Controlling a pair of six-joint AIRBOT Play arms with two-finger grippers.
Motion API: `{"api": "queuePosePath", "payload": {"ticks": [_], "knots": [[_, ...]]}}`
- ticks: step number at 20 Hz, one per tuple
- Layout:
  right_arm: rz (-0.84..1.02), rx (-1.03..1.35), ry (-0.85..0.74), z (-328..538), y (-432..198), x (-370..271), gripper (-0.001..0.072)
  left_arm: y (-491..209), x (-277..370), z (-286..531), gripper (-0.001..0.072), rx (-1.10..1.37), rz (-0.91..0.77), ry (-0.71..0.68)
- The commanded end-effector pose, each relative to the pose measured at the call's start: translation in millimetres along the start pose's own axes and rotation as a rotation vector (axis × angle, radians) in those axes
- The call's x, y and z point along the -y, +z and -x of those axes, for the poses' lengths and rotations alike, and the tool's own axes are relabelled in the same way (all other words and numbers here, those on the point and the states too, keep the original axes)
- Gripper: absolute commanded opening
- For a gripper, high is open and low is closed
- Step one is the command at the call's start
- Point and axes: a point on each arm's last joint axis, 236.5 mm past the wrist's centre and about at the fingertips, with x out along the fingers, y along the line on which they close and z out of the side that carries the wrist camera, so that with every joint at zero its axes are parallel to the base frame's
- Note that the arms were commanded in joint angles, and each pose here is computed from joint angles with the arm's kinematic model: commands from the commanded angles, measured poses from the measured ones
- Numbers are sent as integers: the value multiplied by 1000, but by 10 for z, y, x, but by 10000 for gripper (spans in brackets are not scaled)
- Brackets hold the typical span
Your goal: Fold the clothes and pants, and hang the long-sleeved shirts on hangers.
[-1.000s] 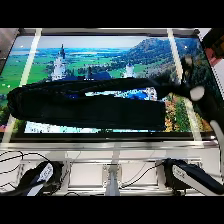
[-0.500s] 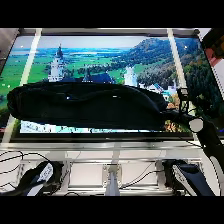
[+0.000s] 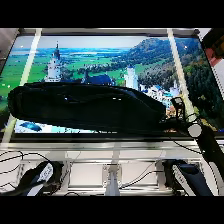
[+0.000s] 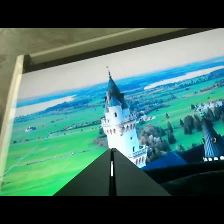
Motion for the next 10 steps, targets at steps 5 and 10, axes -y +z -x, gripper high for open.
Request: {"api": "queuePosePath", "payload": {"ticks": [5, 10], "knots": [[-359, 383, -212, 362, 986, 845, 381, 0, -2, 3, 38, 0, -1, 1], [-761, 176, -194, 10, 308, 1297, 300, 0, -2, 3, 38, 0, -1, 1]]}}
